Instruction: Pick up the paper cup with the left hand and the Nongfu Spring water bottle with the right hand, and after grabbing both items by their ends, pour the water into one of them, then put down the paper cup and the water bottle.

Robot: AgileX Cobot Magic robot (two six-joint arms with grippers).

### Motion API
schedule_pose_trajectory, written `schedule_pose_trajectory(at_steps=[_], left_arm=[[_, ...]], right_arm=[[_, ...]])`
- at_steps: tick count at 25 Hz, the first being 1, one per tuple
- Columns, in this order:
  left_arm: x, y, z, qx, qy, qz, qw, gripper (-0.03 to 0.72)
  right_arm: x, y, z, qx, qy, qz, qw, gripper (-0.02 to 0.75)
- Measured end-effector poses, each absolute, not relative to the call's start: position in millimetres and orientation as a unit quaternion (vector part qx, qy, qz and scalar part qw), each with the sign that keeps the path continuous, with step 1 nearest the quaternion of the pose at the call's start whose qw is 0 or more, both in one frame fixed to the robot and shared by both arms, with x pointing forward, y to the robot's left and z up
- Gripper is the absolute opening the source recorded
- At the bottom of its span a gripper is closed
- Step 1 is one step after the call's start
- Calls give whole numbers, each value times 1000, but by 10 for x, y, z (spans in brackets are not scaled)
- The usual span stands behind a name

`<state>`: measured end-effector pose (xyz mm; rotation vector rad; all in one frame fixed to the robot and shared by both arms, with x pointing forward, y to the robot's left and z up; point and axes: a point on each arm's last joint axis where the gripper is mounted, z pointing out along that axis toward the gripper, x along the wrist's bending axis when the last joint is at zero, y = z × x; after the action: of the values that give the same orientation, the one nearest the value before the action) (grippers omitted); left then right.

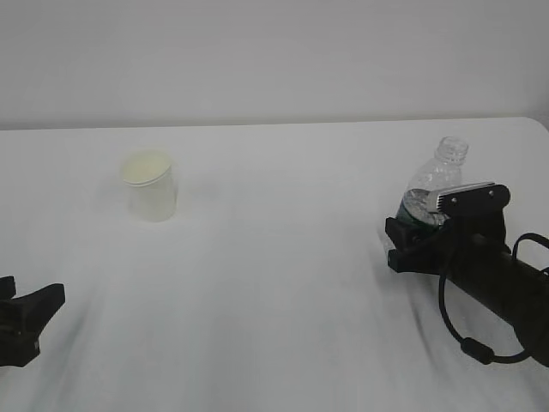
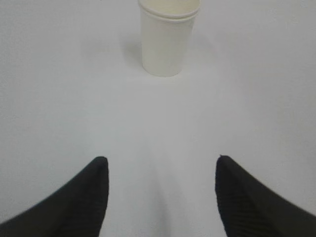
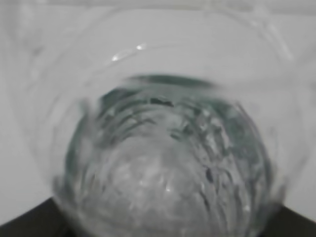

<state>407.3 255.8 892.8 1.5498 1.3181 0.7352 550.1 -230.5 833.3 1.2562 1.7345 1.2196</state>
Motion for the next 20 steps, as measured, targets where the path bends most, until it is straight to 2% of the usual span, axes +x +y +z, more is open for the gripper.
schedule_pose_trajectory(at_steps=[5,13,20], left_arm=[[4073,2558,8928,632,538,300,470,484],[4074,2560,8928,633,538,301,469,484],[4260,2520,9001,645,494,343,471,485]], right_arm=[[5488,-2274,8385,462,673,475,328,413],[5507,-2267,8768,431,678,478,355,410],[5491,-2274,8995,412,682,474,375,409]])
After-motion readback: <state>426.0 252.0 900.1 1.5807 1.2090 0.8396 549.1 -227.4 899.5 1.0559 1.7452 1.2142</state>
